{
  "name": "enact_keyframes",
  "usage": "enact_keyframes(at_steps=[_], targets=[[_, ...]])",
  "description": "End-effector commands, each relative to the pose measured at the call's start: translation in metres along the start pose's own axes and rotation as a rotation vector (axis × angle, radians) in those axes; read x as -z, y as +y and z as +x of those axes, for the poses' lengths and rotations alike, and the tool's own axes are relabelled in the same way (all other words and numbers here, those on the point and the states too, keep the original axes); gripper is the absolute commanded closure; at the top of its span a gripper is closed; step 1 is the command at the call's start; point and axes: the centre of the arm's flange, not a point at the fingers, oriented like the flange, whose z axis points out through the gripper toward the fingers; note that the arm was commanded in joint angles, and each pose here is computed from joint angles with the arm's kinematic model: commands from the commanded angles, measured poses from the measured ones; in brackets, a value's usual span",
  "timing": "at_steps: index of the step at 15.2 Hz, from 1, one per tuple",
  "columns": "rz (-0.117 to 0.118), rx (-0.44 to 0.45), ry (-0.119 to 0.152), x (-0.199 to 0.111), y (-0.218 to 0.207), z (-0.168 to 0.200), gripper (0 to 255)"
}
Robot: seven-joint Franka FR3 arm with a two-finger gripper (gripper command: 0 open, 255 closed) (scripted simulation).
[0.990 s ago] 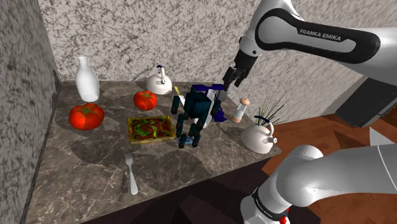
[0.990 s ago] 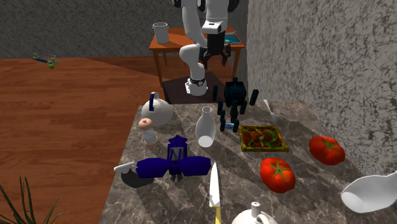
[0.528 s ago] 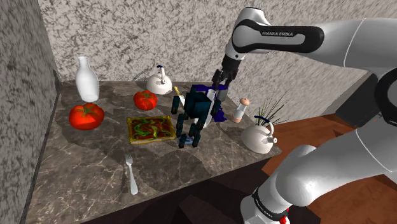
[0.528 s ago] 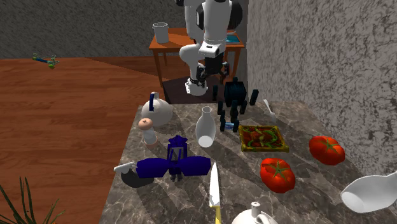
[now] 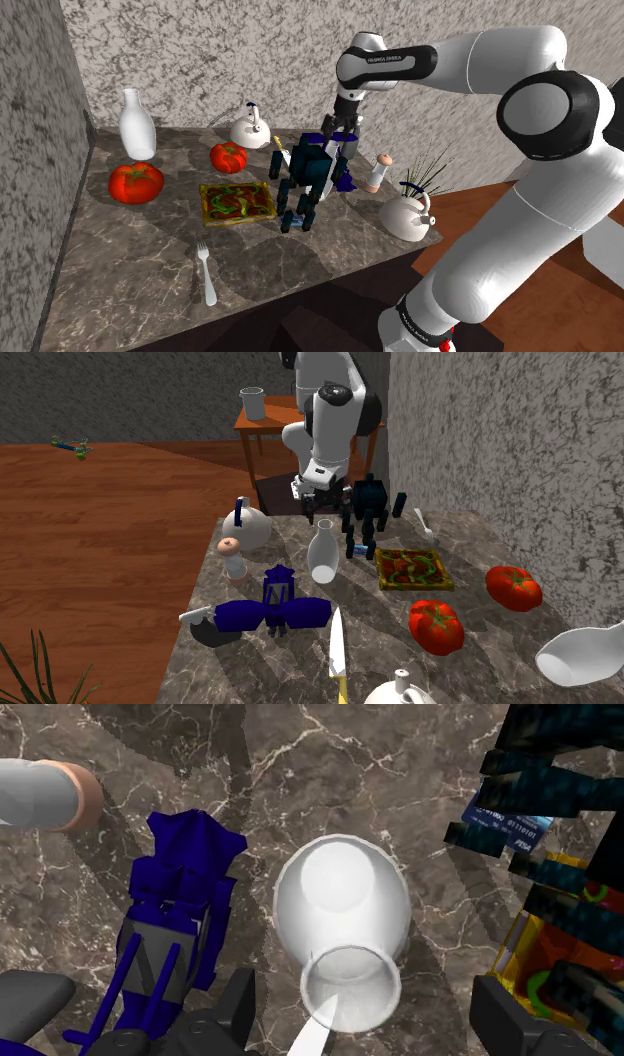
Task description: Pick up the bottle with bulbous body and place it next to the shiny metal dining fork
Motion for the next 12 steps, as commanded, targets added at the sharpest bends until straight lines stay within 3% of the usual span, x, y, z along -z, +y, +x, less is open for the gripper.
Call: enact_keyframes(at_steps=[1,8,12], targets=[[0.000,-0.004,-0.008,-0.008,0.003,0.011,0],[0.000,-0.004,-0.008,-0.048,0.003,0.011,0],[0.000,-0.004,-0.008,-0.048,0.003,0.011,0]])
